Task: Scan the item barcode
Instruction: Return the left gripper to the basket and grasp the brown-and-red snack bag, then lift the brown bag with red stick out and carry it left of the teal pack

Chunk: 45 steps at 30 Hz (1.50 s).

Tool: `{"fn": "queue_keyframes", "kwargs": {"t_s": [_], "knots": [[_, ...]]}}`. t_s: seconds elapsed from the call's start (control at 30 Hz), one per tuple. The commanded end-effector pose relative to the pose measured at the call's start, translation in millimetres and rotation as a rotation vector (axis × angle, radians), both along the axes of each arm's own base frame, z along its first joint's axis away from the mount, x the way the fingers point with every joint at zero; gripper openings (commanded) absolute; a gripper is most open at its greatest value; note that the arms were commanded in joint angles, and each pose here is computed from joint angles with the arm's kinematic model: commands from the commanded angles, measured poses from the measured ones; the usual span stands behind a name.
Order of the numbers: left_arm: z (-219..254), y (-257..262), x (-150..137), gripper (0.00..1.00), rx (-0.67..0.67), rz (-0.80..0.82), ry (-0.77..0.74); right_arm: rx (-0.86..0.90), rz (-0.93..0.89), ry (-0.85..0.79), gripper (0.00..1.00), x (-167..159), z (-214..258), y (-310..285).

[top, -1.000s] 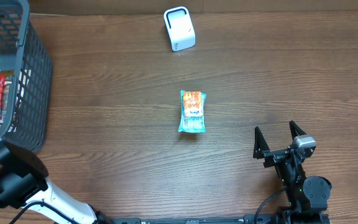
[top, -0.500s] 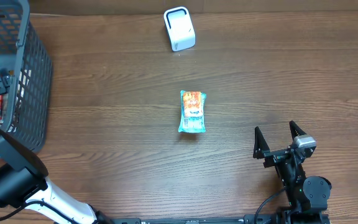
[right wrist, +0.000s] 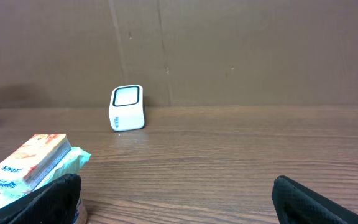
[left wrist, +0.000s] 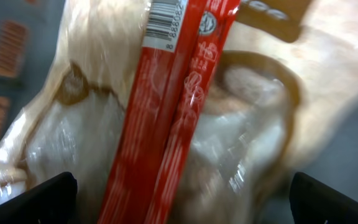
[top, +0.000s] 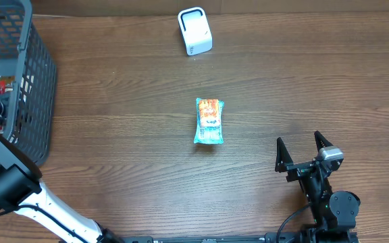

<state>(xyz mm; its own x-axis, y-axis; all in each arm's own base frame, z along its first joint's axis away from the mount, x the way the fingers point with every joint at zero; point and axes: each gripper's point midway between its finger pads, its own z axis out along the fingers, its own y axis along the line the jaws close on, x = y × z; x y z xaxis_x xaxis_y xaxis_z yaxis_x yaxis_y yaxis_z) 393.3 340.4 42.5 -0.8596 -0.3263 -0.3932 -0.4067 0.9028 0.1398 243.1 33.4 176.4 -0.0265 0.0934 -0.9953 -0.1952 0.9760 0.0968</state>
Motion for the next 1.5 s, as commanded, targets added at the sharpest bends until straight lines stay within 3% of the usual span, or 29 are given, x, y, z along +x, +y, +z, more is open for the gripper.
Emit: {"fn": "queue_keyframes", "kwargs": {"t_s": [0.0, 0.13, 0.17, 0.3, 0.37, 0.4, 0.43, 0.6, 0.73, 0.97, 1.2, 1.47], "knots": [[-26, -5, -5, 0.99, -0.055, -0.028, 0.027, -0.006, -0.003, -0.003, 1.00, 0, -2, -1], [-43, -9, -9, 1.00, -0.084, -0.027, 0.059, -0.006, -0.003, -0.003, 1.00, 0, -2, -1], [-44, -10, -10, 0.96, -0.087, -0.027, 0.063, -0.006, -0.003, -0.003, 1.00, 0, -2, -1], [-43, -10, -11, 0.66, -0.089, -0.027, 0.066, -0.006, -0.003, -0.003, 1.00, 0, -2, -1], [-42, -10, -11, 0.38, -0.089, -0.027, 0.066, -0.006, -0.003, -0.003, 1.00, 0, -2, -1], [-41, -10, -11, 0.29, -0.088, -0.026, 0.065, -0.006, -0.003, -0.003, 1.00, 0, -2, -1], [-41, -10, -11, 0.26, -0.086, -0.026, 0.066, -0.006, -0.003, -0.003, 1.00, 0, -2, -1], [-24, -7, -8, 0.22, -0.085, 0.015, 0.041, -0.006, -0.003, -0.003, 1.00, 0, -2, -1], [16, -1, -1, 0.18, -0.043, 0.059, -0.035, -0.006, -0.003, -0.003, 1.00, 0, -2, -1], [145, 8, 1, 0.17, 0.115, 0.161, -0.281, -0.006, -0.003, -0.003, 1.00, 0, -2, -1], [280, -21, -21, 0.13, 0.175, 0.291, -0.599, -0.006, -0.003, -0.003, 1.00, 0, -2, -1], [364, -98, -40, 0.15, 0.175, 0.217, -0.772, -0.006, -0.003, -0.003, 1.00, 0, -2, -1]]}}
